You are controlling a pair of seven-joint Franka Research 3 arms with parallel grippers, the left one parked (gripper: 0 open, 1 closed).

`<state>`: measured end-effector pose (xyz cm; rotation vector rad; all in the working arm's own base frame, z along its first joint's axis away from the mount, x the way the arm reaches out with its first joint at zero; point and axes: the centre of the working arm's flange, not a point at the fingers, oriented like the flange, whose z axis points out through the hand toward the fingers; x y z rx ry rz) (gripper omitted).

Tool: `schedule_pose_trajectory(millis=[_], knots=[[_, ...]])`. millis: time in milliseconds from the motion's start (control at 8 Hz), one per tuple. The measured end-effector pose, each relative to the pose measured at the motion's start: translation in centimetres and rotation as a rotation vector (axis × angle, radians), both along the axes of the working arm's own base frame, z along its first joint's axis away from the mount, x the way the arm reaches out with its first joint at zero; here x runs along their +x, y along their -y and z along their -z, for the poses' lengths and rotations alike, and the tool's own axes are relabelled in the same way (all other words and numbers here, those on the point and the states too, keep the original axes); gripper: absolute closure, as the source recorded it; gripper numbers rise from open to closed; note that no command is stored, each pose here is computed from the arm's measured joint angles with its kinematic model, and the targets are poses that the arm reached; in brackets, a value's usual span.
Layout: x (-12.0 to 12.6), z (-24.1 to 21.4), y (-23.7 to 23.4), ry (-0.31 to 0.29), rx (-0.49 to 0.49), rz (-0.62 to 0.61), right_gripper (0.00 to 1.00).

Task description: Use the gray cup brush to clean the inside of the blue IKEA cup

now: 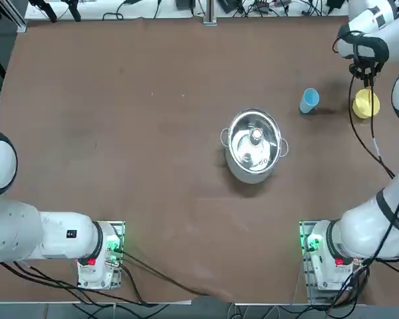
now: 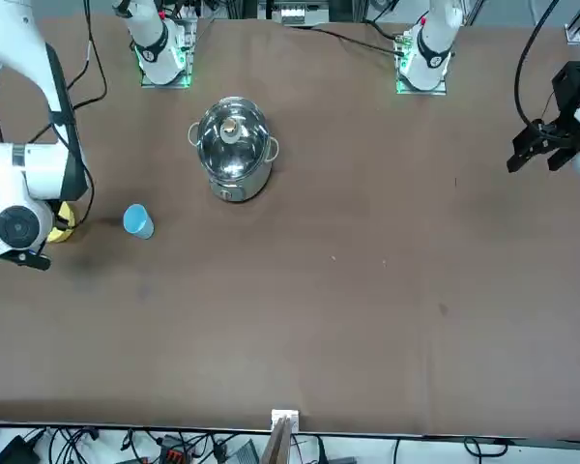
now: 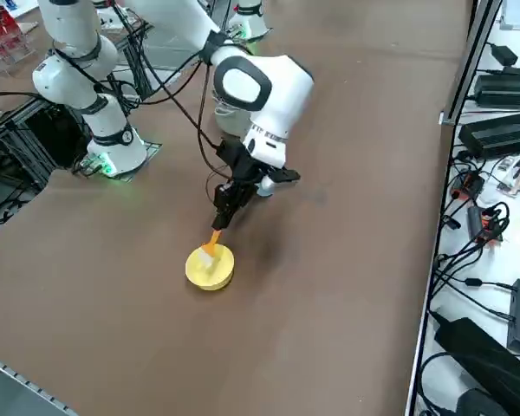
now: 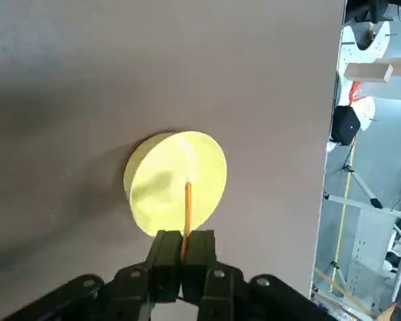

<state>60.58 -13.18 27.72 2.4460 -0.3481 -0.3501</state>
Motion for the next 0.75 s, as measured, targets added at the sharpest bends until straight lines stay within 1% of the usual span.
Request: schedule_pose_trajectory(millis=[250,750], knots=[[0.2,1.6,0.0,0.016,-0.032,0.009,0.96],[-0.1,3.9,0.9,0.018,-0.097,0.039,0.95]])
